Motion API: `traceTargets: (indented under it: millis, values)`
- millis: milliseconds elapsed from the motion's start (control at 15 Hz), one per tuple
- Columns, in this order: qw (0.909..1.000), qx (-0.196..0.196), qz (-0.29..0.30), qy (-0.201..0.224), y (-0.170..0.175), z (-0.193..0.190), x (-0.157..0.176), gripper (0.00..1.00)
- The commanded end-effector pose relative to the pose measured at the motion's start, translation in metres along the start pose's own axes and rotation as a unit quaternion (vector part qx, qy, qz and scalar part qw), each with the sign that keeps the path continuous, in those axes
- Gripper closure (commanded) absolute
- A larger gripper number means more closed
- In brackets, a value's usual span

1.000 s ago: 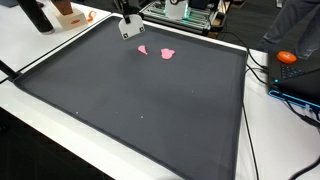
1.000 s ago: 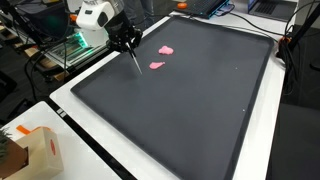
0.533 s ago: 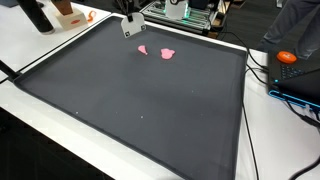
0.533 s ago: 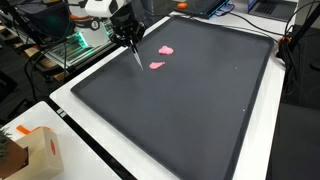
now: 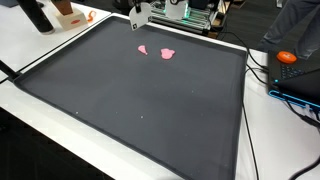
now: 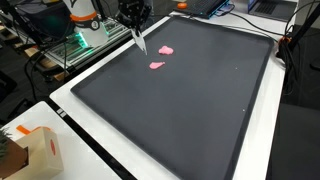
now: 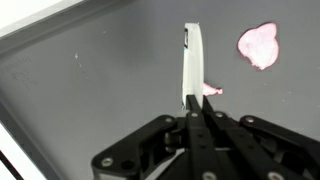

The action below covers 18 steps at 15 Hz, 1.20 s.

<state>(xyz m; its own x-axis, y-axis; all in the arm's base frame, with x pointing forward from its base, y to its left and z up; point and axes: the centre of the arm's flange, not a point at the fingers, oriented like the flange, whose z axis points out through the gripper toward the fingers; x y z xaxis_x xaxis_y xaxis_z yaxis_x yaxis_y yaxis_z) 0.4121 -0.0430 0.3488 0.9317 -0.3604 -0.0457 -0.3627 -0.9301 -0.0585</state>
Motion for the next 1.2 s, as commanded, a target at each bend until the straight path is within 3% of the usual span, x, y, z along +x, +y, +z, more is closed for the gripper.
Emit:
traceTargets:
  millis: [0,800,1133]
  values:
    - [0.9996,-0.014,-0.025,0.001,-0.026,-0.033,-0.031,0.99]
    - [0.9865,-0.066,-0.133,0.069,-0.141,-0.136,-0.083,0.99]
    - [0.9854,-0.051,-0.143,0.077,-0.148,-0.142,-0.083,0.96]
